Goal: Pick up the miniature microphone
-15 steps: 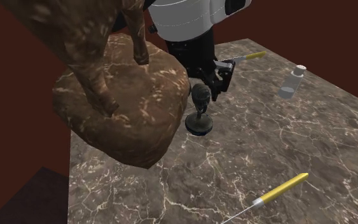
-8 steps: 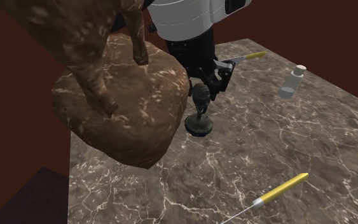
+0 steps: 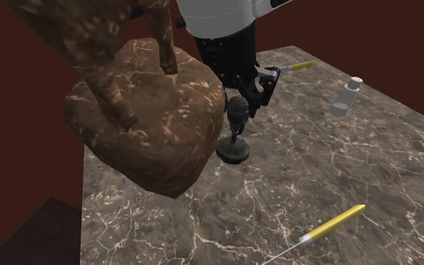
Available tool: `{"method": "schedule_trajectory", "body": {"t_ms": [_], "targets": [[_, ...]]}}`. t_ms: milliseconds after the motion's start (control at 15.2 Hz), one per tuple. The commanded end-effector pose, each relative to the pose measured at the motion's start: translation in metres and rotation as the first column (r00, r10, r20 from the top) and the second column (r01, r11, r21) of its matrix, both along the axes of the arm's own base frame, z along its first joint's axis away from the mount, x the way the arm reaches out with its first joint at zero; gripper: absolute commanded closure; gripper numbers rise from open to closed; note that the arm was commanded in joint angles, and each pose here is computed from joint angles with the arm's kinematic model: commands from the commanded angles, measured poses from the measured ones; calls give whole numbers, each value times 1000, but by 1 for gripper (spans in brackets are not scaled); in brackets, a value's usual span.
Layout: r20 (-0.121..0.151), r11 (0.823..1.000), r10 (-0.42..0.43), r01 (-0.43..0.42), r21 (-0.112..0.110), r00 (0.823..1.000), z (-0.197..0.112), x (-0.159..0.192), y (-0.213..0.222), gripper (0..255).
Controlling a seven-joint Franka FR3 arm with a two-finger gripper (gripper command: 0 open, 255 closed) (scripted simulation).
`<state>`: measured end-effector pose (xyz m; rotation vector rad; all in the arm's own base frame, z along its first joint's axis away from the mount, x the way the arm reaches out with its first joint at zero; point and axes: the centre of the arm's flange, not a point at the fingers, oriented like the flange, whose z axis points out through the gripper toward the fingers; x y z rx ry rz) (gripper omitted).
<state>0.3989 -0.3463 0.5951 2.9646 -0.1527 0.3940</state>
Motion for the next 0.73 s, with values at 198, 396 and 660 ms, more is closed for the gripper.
{"method": "schedule_trajectory", "body": {"t_ms": [198,396,660], "targets": [[-1,1000,-1,1,0,1000,27,0,-1,255],[-1,1000,-1,1,0,1000,43,0,-1,255],[-1,1000,-1,1,0,1000,54,0,-1,255]]}}
